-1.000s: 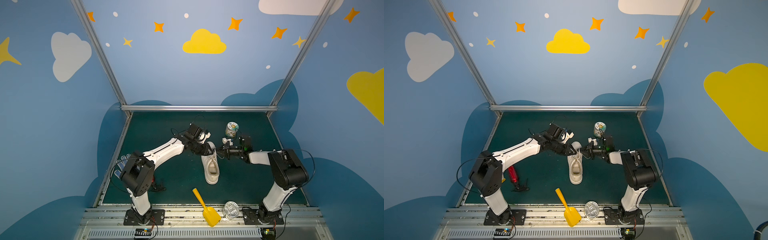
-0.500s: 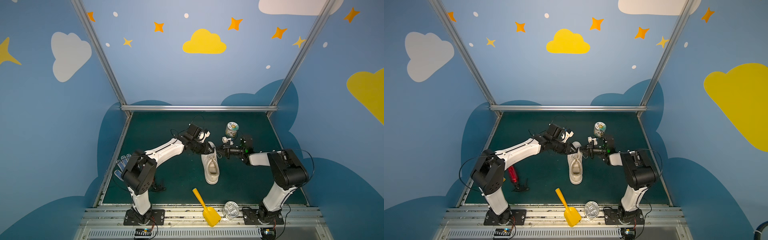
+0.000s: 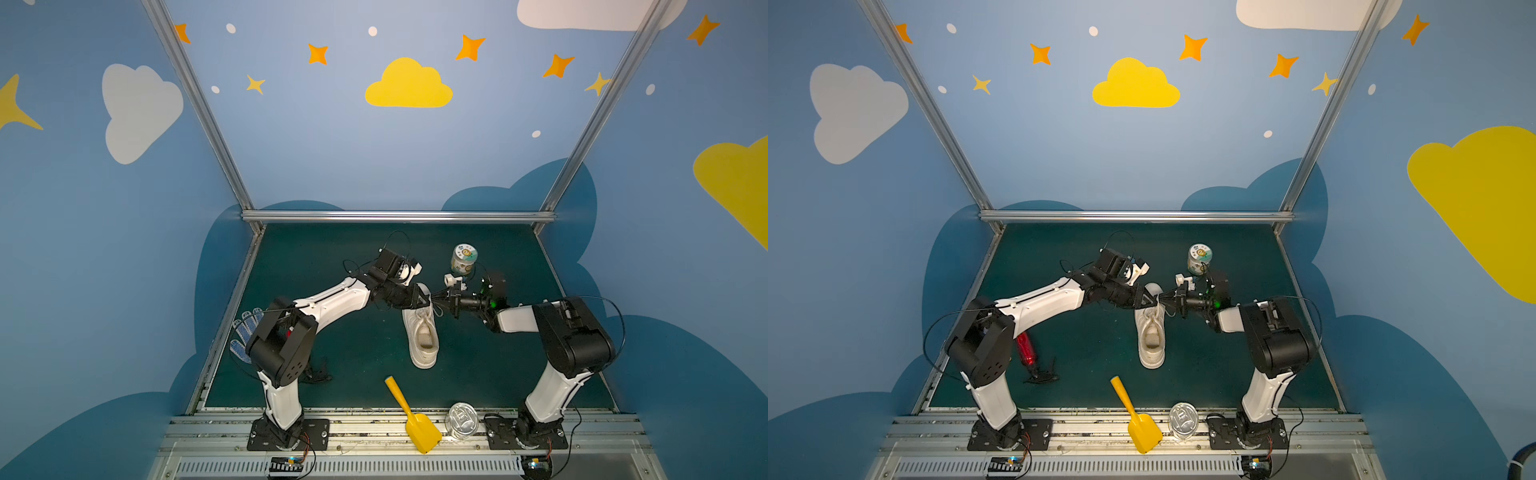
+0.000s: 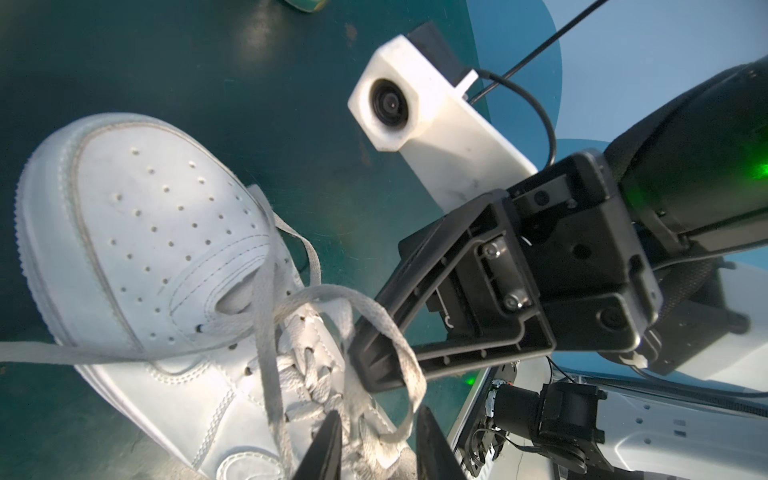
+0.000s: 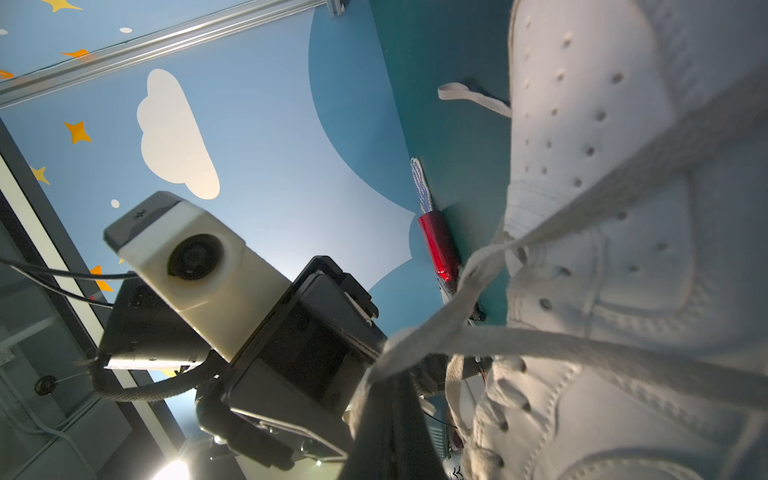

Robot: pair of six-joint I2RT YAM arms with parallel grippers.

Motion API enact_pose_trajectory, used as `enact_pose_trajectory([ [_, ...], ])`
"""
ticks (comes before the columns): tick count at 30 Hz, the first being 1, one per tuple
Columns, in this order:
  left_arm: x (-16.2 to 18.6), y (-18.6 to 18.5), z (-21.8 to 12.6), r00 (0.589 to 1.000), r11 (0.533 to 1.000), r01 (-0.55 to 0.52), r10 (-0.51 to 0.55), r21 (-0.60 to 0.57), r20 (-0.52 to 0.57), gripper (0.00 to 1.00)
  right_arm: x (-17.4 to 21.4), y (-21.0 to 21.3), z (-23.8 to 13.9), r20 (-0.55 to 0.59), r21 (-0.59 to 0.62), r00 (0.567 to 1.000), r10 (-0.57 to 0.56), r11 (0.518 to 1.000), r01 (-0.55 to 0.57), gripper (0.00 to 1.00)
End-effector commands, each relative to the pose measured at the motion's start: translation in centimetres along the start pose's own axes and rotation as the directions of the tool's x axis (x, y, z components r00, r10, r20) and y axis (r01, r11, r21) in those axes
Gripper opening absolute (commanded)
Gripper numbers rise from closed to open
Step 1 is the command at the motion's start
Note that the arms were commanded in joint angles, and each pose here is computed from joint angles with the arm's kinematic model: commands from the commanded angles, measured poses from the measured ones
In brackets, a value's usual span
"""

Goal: Tie the shoes

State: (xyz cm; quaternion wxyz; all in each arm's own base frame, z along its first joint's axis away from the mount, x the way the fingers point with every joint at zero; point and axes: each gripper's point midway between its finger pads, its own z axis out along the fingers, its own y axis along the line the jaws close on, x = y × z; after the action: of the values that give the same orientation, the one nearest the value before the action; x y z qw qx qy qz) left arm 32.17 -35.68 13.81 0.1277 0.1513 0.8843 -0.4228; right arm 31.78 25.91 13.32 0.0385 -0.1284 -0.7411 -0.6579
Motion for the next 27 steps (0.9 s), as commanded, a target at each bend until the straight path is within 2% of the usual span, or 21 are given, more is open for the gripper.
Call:
enact_pose_trajectory([
  [1, 0.8, 1.0, 0.7, 0.999, 1.000, 0.025, -0.025, 0.005, -0.026, 0.27, 0.4, 0.2, 0.2, -0.024, -0.020, 1.000, -0.017, 1.000, 0.017, 0.00],
  [10, 0.9, 1.7, -0.1, 1.000, 0.999, 0.019, -0.019, -0.049, -0.015, 0.06, 0.9, -1.2, 0.0, -0.019, 0.005, 1.000, 0.013, 1.000, -0.013, 0.00],
  [11, 0.8, 1.6, -0.3, 1.000, 0.999, 0.020, -0.021, -0.048, -0.013, 0.05, 0.9, -1.3, 0.0, -0.019, 0.011, 1.000, 0.013, 1.000, -0.012, 0.01],
  [12, 0.8, 1.6, -0.4, 1.000, 0.999, 0.018, -0.019, -0.046, -0.017, 0.03, 1.0, -1.5, -0.1, -0.019, 0.017, 1.000, 0.015, 1.000, -0.014, 0.06],
  [14, 0.7, 1.4, -0.8, 1.000, 0.999, 0.014, -0.015, -0.046, -0.019, 0.03, 1.2, -1.6, -0.3, -0.017, 0.024, 1.000, 0.013, 1.000, -0.013, 0.11],
  [27, -0.2, 0.6, -3.3, 1.000, 0.998, 0.000, 0.002, -0.067, 0.021, 0.03, 2.6, -3.6, -2.7, 0.017, 0.126, 0.999, 0.049, 0.991, -0.050, 0.18],
])
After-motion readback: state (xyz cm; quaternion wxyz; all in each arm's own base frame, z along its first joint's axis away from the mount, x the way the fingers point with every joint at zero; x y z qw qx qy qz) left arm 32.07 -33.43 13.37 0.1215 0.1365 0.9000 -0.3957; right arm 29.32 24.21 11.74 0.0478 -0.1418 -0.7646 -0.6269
